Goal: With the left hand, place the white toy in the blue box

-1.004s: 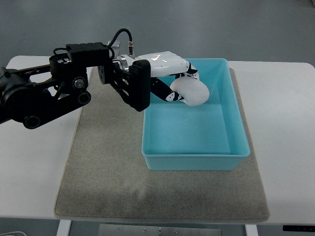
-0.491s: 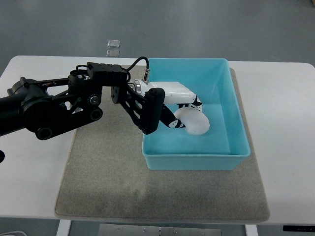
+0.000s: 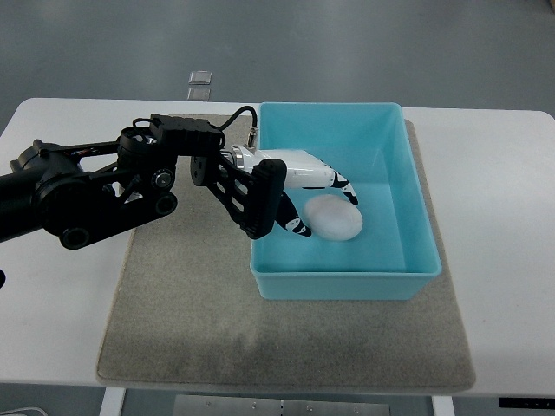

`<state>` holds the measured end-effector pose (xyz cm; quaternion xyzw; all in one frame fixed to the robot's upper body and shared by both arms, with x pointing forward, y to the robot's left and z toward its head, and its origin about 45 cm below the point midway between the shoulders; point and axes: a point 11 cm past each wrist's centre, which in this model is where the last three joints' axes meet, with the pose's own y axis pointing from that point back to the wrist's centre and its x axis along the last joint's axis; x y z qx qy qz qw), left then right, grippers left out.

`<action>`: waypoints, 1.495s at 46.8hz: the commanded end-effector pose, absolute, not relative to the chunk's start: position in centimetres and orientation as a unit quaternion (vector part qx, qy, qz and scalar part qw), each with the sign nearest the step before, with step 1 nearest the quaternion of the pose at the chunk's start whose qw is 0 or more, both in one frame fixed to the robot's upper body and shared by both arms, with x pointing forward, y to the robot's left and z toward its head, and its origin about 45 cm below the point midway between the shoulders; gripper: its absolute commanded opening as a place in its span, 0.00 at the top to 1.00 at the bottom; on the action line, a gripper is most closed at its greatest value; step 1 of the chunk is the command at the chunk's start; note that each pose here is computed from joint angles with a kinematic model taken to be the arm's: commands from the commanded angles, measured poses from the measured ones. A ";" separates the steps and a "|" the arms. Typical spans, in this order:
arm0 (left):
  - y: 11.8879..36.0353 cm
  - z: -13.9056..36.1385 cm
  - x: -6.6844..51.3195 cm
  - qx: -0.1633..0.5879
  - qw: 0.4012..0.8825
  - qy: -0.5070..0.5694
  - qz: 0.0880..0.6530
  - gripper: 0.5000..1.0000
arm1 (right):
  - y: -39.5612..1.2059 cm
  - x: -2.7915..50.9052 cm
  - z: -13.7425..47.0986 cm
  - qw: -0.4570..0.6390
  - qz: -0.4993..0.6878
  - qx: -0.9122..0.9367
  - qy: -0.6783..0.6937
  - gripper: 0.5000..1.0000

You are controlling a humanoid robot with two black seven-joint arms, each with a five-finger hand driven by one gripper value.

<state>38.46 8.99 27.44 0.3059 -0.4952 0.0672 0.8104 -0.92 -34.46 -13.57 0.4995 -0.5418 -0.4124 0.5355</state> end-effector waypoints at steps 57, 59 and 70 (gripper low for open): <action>27.4 33.7 48.1 0.014 0.799 -0.061 0.598 0.02 | -34.5 -0.9 -13.6 0.536 -0.412 0.500 -0.542 0.13; 28.0 33.8 48.4 -0.005 0.794 -0.034 0.607 0.02 | -34.5 -0.9 -13.6 0.536 -0.412 0.500 -0.542 0.13; 29.9 34.4 48.7 -0.058 0.784 0.032 0.618 0.02 | -34.5 -0.9 -13.6 0.536 -0.412 0.500 -0.542 0.13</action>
